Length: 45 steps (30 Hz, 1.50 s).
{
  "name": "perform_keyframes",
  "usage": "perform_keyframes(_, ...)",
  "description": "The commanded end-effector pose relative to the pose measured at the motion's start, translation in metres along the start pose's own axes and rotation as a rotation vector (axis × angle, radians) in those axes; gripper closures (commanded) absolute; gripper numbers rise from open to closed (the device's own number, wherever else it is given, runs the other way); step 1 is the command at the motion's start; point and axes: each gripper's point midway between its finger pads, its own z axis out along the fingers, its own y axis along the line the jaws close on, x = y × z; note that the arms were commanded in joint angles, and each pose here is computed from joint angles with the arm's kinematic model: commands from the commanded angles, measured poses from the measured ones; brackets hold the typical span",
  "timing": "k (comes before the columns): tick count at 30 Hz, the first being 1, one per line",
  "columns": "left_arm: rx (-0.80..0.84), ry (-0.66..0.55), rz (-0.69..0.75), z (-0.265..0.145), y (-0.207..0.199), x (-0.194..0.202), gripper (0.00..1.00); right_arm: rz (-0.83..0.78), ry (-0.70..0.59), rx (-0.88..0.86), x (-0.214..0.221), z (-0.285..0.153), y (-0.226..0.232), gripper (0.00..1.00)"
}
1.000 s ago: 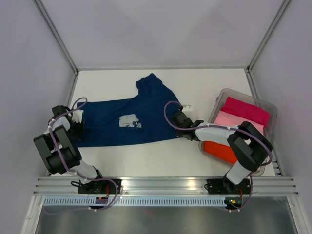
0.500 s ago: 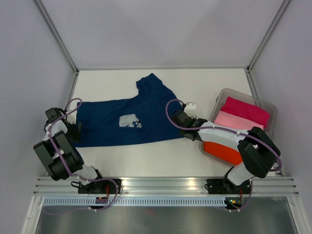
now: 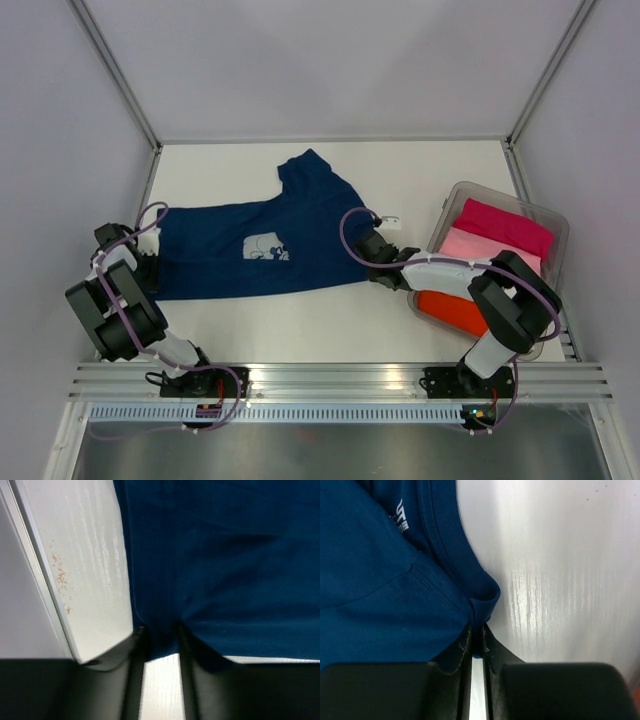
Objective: Roll the t-shirts
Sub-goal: Fold the tshirt
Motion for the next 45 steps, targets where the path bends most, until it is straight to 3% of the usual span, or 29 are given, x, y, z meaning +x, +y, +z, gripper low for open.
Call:
perform_keyframes(1,0.075,0.049,-0.003,0.019,-0.017,0.021,0.71,-0.008,0.049,0.008,0.021,0.005,-0.009,0.88)
perform_keyframes(2,0.078,0.040,0.000,0.018,-0.017,0.019,0.89,-0.004,0.042,-0.001,0.017,0.001,-0.009,0.93)
perform_keyframes(3,0.070,0.032,0.006,0.015,-0.016,0.018,0.97,-0.003,0.040,-0.002,0.016,-0.001,-0.009,0.97)
perform_keyframes(11,-0.012,-0.019,0.086,-0.020,0.005,0.014,0.98,-0.060,0.002,0.018,-0.003,-0.043,-0.020,1.00)
perform_keyframes(21,0.016,-0.006,0.194,-0.045,-0.006,0.033,0.98,-0.123,0.066,-0.025,0.037,-0.081,-0.027,1.00)
perform_keyframes(30,0.026,0.055,0.181,-0.042,0.002,0.064,0.98,-0.098,0.147,-0.137,0.080,-0.101,-0.033,1.00)
perform_keyframes(32,0.063,0.050,0.214,-0.042,-0.006,0.067,0.84,-0.120,0.191,-0.198,0.093,-0.103,-0.027,0.96)
perform_keyframes(33,0.083,0.038,0.218,-0.044,-0.012,0.067,0.70,-0.124,0.195,-0.203,0.094,-0.101,-0.025,0.83)
perform_keyframes(34,0.081,0.034,0.222,-0.044,-0.012,0.067,0.46,-0.128,0.200,-0.201,0.096,-0.100,-0.025,0.74)
perform_keyframes(35,0.076,0.028,0.218,-0.046,-0.011,0.065,0.39,-0.137,0.198,-0.192,0.094,-0.100,-0.026,0.58)
perform_keyframes(38,0.042,0.000,0.194,-0.053,-0.001,0.052,0.34,-0.133,0.165,-0.211,0.079,-0.110,-0.020,0.47)
perform_keyframes(45,0.011,-0.157,0.151,-0.079,0.010,-0.006,0.34,-0.175,-0.016,-0.362,-0.010,-0.162,0.032,0.40)
